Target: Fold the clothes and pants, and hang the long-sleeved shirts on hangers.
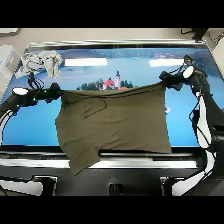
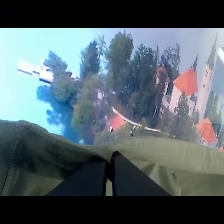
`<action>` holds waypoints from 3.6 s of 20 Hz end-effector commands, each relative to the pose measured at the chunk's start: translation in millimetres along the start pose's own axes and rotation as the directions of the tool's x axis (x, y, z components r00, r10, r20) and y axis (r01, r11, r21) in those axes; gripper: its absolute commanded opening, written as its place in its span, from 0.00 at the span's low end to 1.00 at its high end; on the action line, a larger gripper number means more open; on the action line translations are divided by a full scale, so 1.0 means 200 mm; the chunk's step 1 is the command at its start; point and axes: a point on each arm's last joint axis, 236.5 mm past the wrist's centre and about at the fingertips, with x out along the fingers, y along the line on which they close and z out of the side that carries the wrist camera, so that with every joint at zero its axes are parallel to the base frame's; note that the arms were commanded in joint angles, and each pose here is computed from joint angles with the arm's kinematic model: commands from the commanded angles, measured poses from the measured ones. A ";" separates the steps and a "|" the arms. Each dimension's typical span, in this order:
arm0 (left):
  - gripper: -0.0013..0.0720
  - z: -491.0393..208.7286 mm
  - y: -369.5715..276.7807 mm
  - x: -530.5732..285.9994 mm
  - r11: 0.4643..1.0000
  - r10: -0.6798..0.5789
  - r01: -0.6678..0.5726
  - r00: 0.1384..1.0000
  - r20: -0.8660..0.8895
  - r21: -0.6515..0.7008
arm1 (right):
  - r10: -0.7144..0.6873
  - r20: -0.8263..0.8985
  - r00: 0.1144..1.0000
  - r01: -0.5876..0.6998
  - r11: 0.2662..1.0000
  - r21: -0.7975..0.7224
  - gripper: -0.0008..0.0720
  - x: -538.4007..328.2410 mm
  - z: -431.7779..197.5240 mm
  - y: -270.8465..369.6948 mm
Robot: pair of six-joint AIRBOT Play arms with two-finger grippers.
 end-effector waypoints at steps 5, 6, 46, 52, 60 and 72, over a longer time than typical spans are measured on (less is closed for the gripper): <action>0.84 -0.09 -0.07 -0.25 0.996 -0.086 0.093 0.963 -0.254 0.014 | -0.055 -0.136 0.989 0.043 0.995 -0.086 0.79 -0.29 -0.01 -0.10; 0.84 -0.14 0.02 -0.37 0.999 -0.037 0.039 0.937 -0.347 -0.004 | -0.100 -0.214 0.972 0.083 0.993 -0.088 0.80 -0.41 -0.06 -0.23; 0.04 -1.35 0.49 -0.58 0.995 0.015 -0.070 0.805 -0.593 -0.070 | -0.060 -0.700 0.712 0.178 0.979 0.097 0.74 -0.60 -1.60 -0.83; 0.04 -1.29 0.45 -0.59 0.998 0.006 -0.044 0.811 -0.585 -0.051 | 0.027 -0.721 0.693 0.079 0.991 0.112 0.06 -0.65 -1.58 -0.71; 0.04 0.03 -1.01 -1.57 0.748 -0.279 0.058 0.931 0.234 0.661 | 0.102 0.295 0.950 0.018 0.925 -0.379 0.06 -1.73 0.10 0.02; 0.04 -0.48 -1.82 -2.99 0.589 -0.615 -0.248 0.480 0.626 0.769 | 0.230 0.871 0.435 0.209 0.915 -0.346 0.06 -3.40 -0.22 0.41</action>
